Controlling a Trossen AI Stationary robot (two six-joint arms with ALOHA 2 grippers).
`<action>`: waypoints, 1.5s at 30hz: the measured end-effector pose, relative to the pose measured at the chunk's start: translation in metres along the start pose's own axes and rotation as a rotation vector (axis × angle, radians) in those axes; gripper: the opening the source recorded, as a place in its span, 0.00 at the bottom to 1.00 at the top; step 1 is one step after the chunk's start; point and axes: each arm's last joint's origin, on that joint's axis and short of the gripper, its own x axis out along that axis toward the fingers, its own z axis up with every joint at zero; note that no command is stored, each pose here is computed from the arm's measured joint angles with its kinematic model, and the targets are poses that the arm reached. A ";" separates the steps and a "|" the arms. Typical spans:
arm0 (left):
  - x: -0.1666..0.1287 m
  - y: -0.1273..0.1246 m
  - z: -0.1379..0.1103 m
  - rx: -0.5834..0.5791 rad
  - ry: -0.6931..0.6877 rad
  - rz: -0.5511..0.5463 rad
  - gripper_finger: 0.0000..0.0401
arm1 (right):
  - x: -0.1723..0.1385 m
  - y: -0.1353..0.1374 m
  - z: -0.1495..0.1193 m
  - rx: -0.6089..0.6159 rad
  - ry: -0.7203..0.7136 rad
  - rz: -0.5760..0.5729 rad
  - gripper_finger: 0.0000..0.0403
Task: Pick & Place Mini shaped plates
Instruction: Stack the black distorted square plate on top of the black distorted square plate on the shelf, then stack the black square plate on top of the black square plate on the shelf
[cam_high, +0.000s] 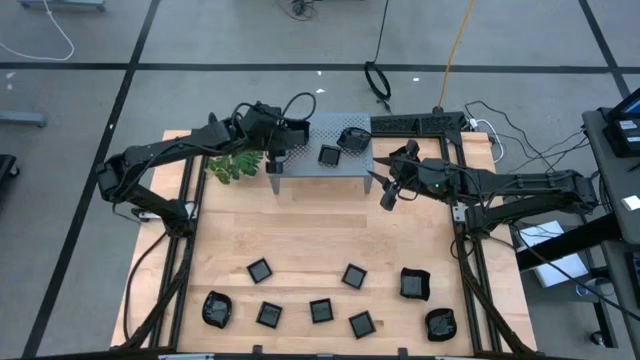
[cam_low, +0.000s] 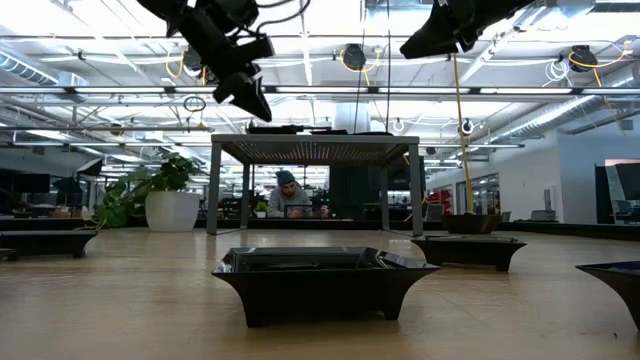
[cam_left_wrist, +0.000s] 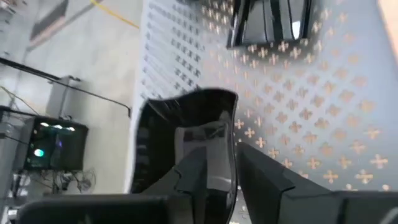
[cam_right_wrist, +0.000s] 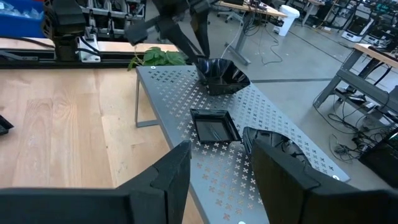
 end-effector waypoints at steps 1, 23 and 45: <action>-0.003 0.000 0.002 0.000 -0.012 0.006 0.25 | 0.000 0.000 0.000 0.000 0.000 0.000 0.38; -0.054 -0.136 0.043 -0.572 0.262 -0.552 0.29 | 0.000 0.000 0.000 0.009 -0.004 0.000 0.38; -0.049 -0.245 0.030 -0.395 0.713 -0.581 0.29 | 0.000 0.000 0.000 0.008 0.000 0.000 0.38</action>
